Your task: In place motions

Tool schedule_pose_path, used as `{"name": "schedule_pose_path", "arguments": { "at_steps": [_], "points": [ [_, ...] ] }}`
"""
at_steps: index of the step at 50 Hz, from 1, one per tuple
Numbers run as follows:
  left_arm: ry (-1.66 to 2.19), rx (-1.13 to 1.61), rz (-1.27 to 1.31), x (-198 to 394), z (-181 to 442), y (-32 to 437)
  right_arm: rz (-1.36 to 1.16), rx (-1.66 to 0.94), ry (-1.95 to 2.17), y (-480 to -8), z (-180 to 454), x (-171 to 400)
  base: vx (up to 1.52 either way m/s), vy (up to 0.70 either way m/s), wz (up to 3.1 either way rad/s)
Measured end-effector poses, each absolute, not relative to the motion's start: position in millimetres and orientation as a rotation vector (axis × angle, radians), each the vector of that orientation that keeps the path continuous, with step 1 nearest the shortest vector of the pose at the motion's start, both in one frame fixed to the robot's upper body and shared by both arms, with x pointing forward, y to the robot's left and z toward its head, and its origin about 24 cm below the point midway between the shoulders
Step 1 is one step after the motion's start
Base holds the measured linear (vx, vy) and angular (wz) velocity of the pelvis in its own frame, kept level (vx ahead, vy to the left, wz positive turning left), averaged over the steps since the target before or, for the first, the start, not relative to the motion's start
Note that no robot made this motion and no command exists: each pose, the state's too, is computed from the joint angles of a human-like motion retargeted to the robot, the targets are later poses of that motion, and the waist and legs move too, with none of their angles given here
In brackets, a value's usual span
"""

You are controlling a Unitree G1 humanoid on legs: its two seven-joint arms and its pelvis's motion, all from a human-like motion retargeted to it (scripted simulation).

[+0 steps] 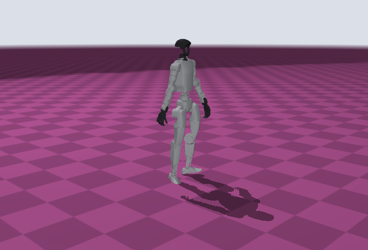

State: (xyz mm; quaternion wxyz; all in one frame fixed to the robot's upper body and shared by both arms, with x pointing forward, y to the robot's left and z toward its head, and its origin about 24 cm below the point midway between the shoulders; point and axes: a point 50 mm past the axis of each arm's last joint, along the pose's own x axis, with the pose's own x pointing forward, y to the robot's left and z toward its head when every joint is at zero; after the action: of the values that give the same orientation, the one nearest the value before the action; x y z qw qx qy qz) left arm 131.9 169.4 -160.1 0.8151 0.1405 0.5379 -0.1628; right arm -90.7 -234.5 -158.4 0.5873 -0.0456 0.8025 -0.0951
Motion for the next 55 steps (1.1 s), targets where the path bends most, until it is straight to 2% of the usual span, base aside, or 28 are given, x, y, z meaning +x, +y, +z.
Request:
{"name": "schedule_pose_path", "arguments": {
  "at_steps": [4,10,15,19,23,27,31,34,38,42,48,52,55],
  "points": [
    [1.651,0.185,-0.273,8.3,-179.6,184.6,-0.046,-0.179,1.635,-224.5,-172.6,-8.9,0.01,-0.03,-0.25],
    [2.176,-0.169,-0.039,-161.4,-141.0,178.3,0.293,-0.368,1.153,-178.1,-158.1,142.6,0.0,-0.05,-0.45],
    [2.328,-0.241,-0.033,-232.4,-105.2,156.3,0.436,-0.411,0.764,-126.5,-116.6,222.5,-0.02,-0.01,-0.29],
    [2.411,-0.238,-0.044,-248.7,-93.1,153.1,0.458,-0.4,0.597,-108.7,-95.4,243.4,0.0,0.0,0.0],
    [2.341,-0.15,-0.116,-220.5,-111.5,166.0,0.472,-0.44,0.63,-115.3,-105.9,228.0,0.0,0.0,0.0],
    [2.121,0.054,-0.162,-143.0,-149.6,185.8,0.475,-0.478,0.854,-144.3,-138.5,178.8,-0.01,-0.01,-0.55],
    [1.841,0.208,-0.214,-38.6,-174.8,196.1,0.407,-0.452,1.223,-185.5,-170.3,91.3,-0.04,-0.05,0.66],
    [1.6,0.176,-0.282,40.5,-178.4,183.0,0.305,-0.372,1.548,-209.5,-176.9,12.0,-0.04,-0.03,1.04],
    [1.261,0.13,-0.347,136.2,-160.9,157.5,0.073,-0.171,1.919,-231.2,-159.9,-83.7,-0.01,0.0,0.06],
    [0.981,0.169,-0.334,202.8,-131.3,143.3,-0.183,-0.046,2.089,-243.2,-137.3,-145.9,0.0,0.0,0.0],
    [0.822,0.216,-0.329,227.2,-113.3,144.5,-0.339,-0.07,2.152,-246.9,-123.4,-176.2,0.0,0.0,0.0],
    [0.93,0.212,-0.347,193.8,-132.7,152.4,-0.274,-0.086,2.119,-243.0,-132.9,-157.4,0.0,0.0,0.0],
    [1.116,0.2,-0.333,141.9,-157.1,160.8,-0.177,-0.148,2.044,-240.1,-146.6,-123.0,0.0,0.0,0.0]
  ]
}}
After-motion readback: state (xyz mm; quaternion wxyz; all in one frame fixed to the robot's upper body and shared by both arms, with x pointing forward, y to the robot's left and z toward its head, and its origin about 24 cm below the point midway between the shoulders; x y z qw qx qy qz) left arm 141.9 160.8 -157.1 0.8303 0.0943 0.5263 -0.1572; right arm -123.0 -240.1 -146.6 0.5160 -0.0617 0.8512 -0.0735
